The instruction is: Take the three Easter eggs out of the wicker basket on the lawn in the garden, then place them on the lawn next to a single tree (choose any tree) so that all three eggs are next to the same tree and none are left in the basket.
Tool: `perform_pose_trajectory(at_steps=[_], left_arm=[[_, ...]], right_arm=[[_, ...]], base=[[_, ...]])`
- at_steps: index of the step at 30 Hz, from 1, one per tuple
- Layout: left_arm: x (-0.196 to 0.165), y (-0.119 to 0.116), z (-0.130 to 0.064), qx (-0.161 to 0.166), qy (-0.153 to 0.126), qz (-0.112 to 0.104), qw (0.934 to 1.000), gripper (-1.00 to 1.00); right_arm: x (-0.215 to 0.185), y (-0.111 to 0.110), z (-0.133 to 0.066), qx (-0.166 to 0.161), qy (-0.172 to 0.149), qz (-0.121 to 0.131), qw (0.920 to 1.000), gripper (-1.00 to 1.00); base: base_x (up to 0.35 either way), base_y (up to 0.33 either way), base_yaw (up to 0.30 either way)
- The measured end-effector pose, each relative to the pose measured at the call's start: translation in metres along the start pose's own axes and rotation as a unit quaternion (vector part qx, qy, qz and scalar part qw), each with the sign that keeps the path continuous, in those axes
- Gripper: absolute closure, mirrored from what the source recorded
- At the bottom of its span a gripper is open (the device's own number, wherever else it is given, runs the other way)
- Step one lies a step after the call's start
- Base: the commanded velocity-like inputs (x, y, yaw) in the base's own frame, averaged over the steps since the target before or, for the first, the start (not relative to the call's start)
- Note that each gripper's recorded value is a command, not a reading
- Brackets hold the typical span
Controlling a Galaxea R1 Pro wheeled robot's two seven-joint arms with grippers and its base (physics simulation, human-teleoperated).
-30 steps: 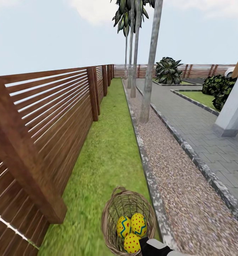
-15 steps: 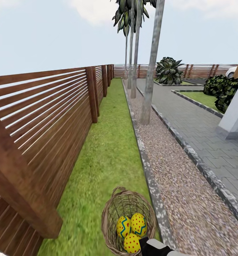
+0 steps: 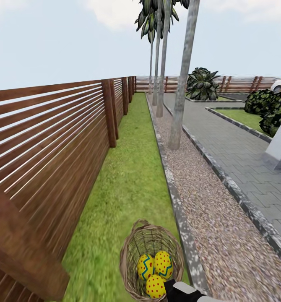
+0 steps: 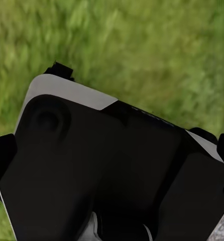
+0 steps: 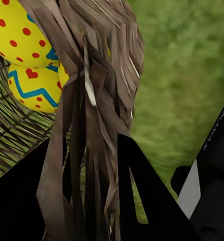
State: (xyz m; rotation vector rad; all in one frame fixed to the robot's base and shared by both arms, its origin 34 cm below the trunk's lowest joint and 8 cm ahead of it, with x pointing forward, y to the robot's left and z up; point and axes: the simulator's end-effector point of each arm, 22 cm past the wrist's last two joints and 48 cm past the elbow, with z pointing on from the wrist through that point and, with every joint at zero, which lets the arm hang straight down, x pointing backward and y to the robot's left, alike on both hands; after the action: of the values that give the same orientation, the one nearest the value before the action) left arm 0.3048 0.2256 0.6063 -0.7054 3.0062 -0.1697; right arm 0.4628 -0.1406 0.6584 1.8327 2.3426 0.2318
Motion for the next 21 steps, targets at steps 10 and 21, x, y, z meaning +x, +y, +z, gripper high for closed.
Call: perform_pose_trajectory(at_steps=[10,21], left_arm=[[-0.0001,0.0001,0.0000,0.000,0.000,0.000,1.0000,-1.00],[0.0000,0.0000,0.0000,0.000,0.000,0.000,1.0000,-1.00]], right_arm=[[-0.0003,0.0000,0.0000,0.000,-0.001,0.000,1.0000,1.00],[-0.0003,0.0000,0.0000,0.000,-0.001,0.000,1.0000,1.00]], base=[[0.325,0.000,0.000],[0.325,0.000,0.000]])
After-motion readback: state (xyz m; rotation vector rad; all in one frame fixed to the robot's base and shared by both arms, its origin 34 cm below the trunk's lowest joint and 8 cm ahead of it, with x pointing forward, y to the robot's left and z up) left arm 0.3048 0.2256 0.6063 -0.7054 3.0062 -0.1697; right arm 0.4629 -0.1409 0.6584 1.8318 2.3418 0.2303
